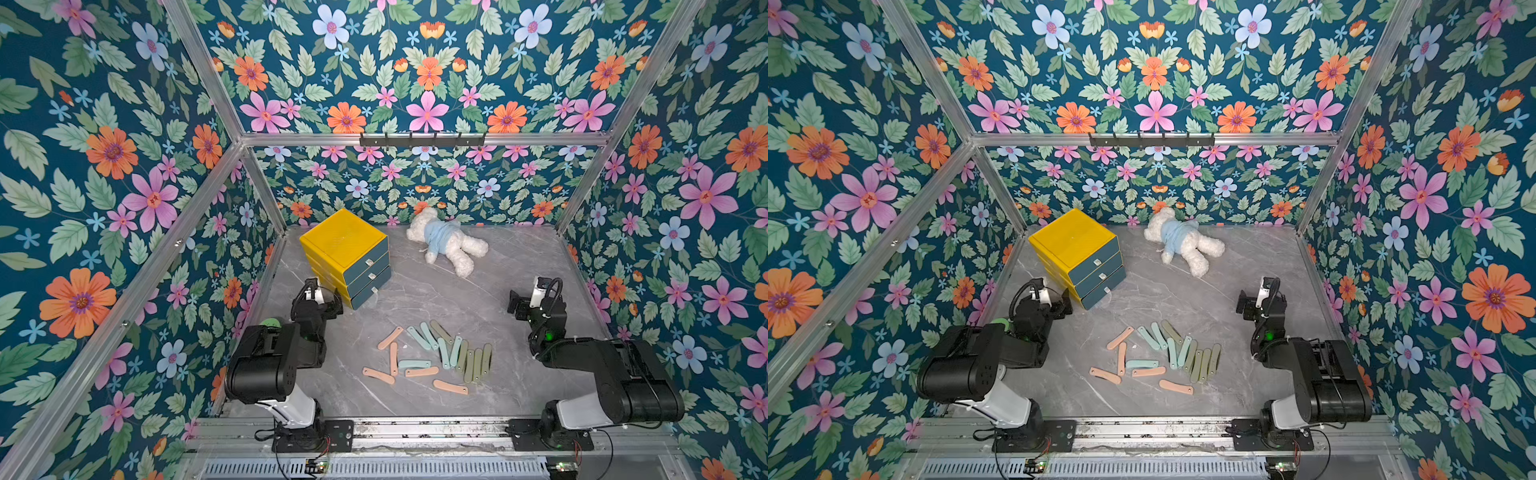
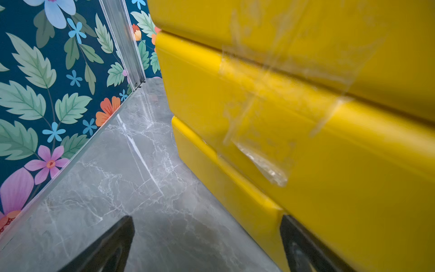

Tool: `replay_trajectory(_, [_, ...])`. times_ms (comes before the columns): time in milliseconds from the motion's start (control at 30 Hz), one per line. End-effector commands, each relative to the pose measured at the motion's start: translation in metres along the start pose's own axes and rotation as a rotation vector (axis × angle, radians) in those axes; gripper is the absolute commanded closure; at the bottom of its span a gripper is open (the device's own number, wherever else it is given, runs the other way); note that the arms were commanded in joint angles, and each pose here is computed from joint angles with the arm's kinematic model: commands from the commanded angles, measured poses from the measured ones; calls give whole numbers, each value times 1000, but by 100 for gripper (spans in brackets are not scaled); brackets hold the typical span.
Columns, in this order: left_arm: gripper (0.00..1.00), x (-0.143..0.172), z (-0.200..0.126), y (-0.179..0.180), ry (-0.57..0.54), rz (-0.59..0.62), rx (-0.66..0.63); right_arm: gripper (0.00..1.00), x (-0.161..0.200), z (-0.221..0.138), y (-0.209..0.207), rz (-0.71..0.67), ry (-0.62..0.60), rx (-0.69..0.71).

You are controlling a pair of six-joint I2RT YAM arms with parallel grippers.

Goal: Place the fruit knives into the drawer by color
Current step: Open the drawer in the storage box.

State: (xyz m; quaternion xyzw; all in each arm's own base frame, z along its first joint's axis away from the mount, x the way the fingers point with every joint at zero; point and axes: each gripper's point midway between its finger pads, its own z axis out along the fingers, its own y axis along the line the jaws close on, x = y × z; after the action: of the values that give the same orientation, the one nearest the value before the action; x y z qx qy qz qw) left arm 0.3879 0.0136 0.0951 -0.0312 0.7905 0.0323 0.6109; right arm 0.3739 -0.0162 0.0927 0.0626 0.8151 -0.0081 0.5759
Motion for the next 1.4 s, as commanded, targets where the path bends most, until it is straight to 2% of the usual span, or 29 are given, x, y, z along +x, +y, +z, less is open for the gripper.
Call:
replay_trajectory(0, [1,-14,0,1,-55,6,-6,1,-7,0,2,-4,-28,-10])
replay_trajectory(1233, [1,-14,0,1,-55,6,-8,1,-6,1,2,11,-12,-22])
replay_trajectory(1367, [1,-25,-5,16,-81,-19,-102,1,-18,-4,-1,1,-25,16])
